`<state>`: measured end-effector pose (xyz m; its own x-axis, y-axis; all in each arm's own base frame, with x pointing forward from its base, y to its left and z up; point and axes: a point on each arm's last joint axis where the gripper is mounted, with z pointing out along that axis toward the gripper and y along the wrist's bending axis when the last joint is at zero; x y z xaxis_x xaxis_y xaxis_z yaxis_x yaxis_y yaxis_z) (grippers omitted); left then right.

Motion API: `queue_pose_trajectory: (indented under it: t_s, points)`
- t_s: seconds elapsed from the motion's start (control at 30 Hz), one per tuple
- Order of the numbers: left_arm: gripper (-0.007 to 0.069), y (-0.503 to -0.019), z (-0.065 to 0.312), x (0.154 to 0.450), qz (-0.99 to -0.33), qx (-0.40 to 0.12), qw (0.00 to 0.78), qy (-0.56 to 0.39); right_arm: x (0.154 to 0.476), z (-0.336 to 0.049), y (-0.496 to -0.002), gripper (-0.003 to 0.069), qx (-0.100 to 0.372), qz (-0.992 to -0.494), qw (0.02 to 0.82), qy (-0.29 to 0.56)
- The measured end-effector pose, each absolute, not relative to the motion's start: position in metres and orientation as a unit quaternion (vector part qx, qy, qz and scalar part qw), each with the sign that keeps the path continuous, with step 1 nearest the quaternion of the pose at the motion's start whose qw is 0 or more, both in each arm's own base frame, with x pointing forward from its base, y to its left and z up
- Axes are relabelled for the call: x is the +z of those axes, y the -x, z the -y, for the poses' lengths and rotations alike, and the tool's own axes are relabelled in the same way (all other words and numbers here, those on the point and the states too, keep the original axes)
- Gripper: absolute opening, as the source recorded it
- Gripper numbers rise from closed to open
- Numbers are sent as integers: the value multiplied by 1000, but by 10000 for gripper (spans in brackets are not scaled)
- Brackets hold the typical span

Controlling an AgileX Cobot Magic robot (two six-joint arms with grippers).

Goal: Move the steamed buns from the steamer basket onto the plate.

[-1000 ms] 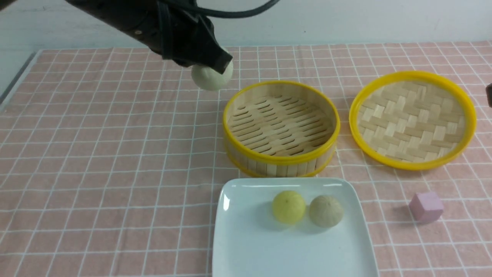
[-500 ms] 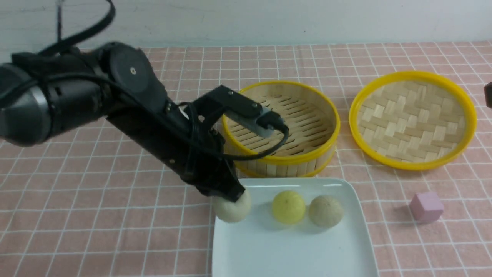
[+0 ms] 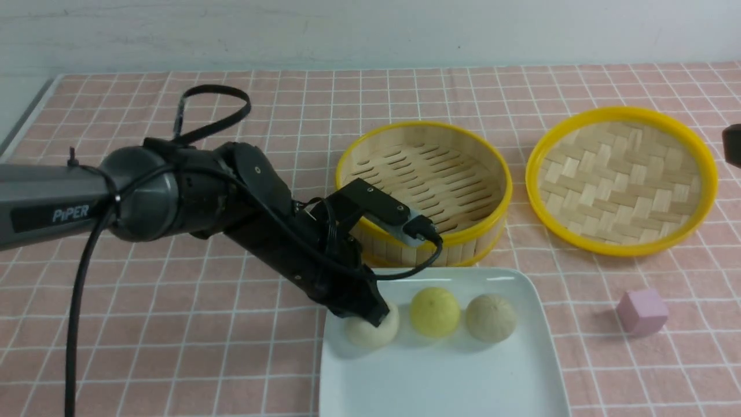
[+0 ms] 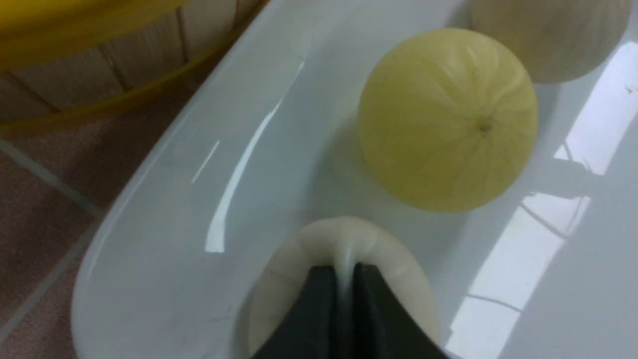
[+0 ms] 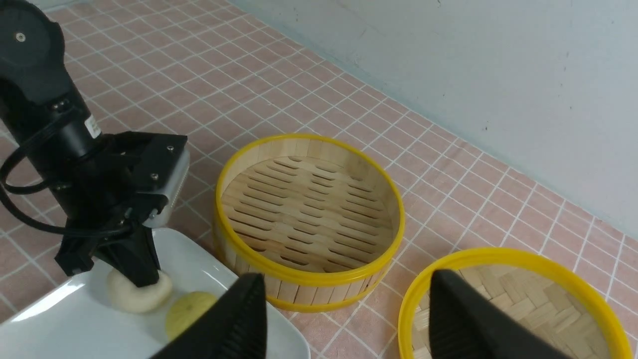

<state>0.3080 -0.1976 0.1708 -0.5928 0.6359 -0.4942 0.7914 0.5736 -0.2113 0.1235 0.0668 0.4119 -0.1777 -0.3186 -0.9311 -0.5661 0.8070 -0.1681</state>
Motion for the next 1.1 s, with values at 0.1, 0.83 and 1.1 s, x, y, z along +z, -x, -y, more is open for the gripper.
queue_pose_trajectory:
  t_s: [0.1,0.83,1.1]
  points:
    - [122,-309,198,172,-866,-212,191,-410,412,-67,-123,442,109,-760,571,291]
    - [537,-244,150,371,-764,-166,510,-358,435,-57,-122,442,55,-684,676,270]
    - [523,-228,129,399,-756,-126,564,-308,466,-26,-61,442,48,-587,780,211]
